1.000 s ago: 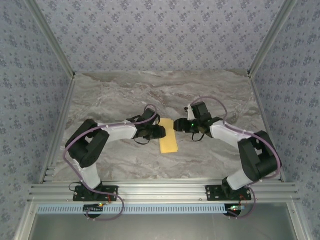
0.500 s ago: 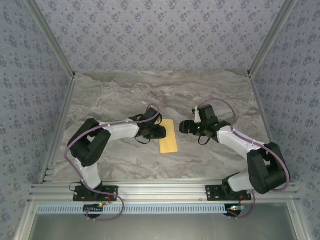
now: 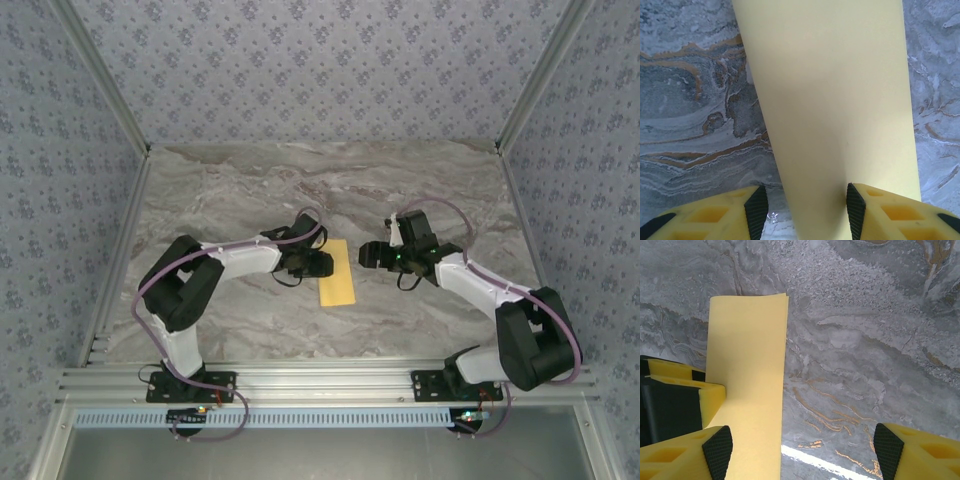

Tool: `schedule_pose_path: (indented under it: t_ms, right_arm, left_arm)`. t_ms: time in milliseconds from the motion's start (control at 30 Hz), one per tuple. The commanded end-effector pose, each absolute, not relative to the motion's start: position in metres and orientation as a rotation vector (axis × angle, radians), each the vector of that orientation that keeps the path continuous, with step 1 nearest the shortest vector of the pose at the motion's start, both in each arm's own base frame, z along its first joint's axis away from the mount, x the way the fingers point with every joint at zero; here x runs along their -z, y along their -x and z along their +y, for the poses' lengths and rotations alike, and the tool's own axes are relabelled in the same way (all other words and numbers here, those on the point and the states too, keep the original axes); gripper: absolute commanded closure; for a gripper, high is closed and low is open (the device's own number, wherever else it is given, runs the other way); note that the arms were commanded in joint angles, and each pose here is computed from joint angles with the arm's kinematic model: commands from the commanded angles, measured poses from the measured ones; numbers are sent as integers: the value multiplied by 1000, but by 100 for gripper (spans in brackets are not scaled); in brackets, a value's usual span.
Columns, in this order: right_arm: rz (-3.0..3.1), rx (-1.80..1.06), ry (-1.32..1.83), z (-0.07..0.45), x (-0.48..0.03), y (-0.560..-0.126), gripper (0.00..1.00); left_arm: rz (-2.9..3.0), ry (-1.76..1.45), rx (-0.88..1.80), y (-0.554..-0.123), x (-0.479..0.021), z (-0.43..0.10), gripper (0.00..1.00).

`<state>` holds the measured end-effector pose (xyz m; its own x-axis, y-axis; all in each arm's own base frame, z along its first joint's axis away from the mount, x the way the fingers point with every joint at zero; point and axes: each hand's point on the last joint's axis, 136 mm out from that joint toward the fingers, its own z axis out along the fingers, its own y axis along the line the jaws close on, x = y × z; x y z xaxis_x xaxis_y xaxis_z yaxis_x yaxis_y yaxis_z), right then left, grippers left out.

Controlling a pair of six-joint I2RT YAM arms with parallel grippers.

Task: Fold a paper plane with a square sheet of paper (fold left side to right side)
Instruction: First fold in half a square sheet of paper at the center of the table, then hold the square sheet of paper at the center of the table.

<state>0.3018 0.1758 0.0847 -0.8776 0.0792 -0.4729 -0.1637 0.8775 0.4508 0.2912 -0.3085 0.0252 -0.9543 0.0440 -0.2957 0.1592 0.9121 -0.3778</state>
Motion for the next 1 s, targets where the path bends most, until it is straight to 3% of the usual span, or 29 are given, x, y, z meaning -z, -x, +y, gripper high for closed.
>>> schedule_pose_path:
  t_ms: [0, 967]
  right_arm:
    - [2567, -682, 80, 174, -84, -295, 19]
    - [2608, -782, 134, 201, -71, -292, 17]
  left_arm:
    - [2845, -199, 503, -286, 3, -304, 51]
    - [2853, -230, 470, -286, 5, -302, 51]
